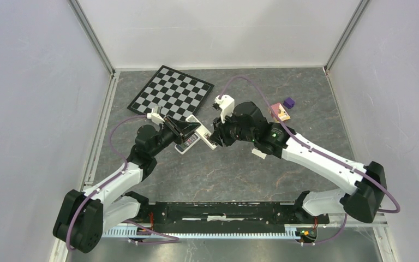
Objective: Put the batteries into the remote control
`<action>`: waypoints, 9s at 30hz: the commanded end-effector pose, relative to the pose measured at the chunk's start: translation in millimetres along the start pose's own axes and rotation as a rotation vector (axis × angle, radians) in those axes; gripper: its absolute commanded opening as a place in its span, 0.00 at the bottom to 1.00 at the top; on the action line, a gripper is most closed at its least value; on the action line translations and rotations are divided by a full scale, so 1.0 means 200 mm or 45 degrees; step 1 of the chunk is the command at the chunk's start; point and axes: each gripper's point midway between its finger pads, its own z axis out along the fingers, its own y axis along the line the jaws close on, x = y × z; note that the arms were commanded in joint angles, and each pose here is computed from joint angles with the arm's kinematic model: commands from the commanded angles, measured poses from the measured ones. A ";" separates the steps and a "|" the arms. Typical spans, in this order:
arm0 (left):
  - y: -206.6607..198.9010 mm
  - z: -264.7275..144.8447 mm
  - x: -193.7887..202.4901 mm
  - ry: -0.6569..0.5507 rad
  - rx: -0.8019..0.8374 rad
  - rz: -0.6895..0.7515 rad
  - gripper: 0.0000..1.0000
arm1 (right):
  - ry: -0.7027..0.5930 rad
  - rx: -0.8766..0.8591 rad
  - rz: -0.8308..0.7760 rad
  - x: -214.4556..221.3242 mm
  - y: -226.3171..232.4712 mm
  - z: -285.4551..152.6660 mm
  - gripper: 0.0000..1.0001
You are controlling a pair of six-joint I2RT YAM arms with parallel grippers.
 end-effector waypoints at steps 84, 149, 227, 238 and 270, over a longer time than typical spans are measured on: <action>-0.78 -0.19 -0.01 0.108 0.538 0.068 0.02 | -0.459 0.245 0.892 -0.02 -0.17 -0.04 0.52; -0.10 -0.16 -0.06 -0.059 -0.073 0.463 0.02 | 0.142 0.668 0.067 0.43 -0.79 -0.23 0.80; 0.34 -0.06 0.11 -0.099 -0.258 0.346 0.02 | 0.714 0.477 0.099 1.00 -0.62 0.06 0.44; 0.37 -0.08 0.09 -0.124 -0.286 0.367 0.02 | 0.762 0.574 0.178 1.08 -0.58 0.00 0.60; 0.39 -0.10 0.07 -0.158 -0.298 0.394 0.02 | 0.958 0.611 0.289 1.28 -0.53 -0.08 0.24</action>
